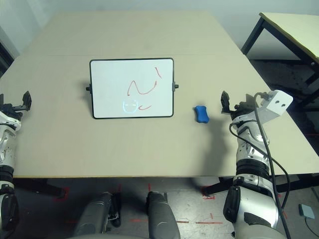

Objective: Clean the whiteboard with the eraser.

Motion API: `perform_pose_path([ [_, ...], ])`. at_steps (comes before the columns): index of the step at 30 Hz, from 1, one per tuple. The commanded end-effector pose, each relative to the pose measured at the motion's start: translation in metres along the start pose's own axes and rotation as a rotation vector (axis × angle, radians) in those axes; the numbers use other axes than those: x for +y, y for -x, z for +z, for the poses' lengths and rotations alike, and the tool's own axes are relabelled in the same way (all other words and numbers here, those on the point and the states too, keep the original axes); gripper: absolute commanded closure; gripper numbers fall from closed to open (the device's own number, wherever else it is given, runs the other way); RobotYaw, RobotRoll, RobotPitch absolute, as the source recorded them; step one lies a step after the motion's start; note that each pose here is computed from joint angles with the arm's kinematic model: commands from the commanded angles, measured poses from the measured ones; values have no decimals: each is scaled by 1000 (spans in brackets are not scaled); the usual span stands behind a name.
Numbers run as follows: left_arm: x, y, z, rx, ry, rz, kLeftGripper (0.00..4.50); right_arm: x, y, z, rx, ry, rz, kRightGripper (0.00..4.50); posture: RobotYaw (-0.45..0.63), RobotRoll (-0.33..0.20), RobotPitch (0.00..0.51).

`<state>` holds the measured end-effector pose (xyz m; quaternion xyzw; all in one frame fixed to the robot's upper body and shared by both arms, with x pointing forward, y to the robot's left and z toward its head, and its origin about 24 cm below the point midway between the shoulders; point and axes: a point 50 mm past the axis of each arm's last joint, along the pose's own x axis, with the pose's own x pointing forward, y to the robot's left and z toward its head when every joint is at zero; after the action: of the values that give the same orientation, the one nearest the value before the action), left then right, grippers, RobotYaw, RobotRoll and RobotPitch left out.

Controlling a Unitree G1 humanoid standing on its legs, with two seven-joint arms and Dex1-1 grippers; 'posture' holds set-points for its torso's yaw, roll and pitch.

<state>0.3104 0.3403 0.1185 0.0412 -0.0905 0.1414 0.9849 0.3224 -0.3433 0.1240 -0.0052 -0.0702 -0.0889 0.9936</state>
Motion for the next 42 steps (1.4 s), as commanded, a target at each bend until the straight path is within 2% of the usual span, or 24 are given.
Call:
perform_pose_path([
  [1,-10,-12,26,-44,-3,-106,0,-3,0,15,17,30,-1,45,11,0,140],
  [3,-23,-24,67,-124,-2,-260,0,0,-1,41,56,58,20,45,23,0,134],
  [4,-30,-26,81,-139,-1,-325,0,3,0,49,84,66,33,45,28,0,134],
  [9,-56,-21,116,-160,4,-522,0,27,3,68,188,67,127,45,31,0,127],
  [13,-72,-13,128,-134,29,-634,0,42,5,74,253,69,165,45,25,0,127],
  [18,-108,8,126,-10,28,-880,0,65,8,66,437,72,220,45,23,0,136],
  [22,-124,19,123,47,17,-958,0,75,10,59,540,98,240,45,19,0,141],
  [28,-136,28,116,95,-26,-1011,0,80,13,46,651,156,239,45,15,0,145],
  [42,-149,37,111,101,-37,-1054,0,75,13,27,722,192,189,45,22,0,141],
])
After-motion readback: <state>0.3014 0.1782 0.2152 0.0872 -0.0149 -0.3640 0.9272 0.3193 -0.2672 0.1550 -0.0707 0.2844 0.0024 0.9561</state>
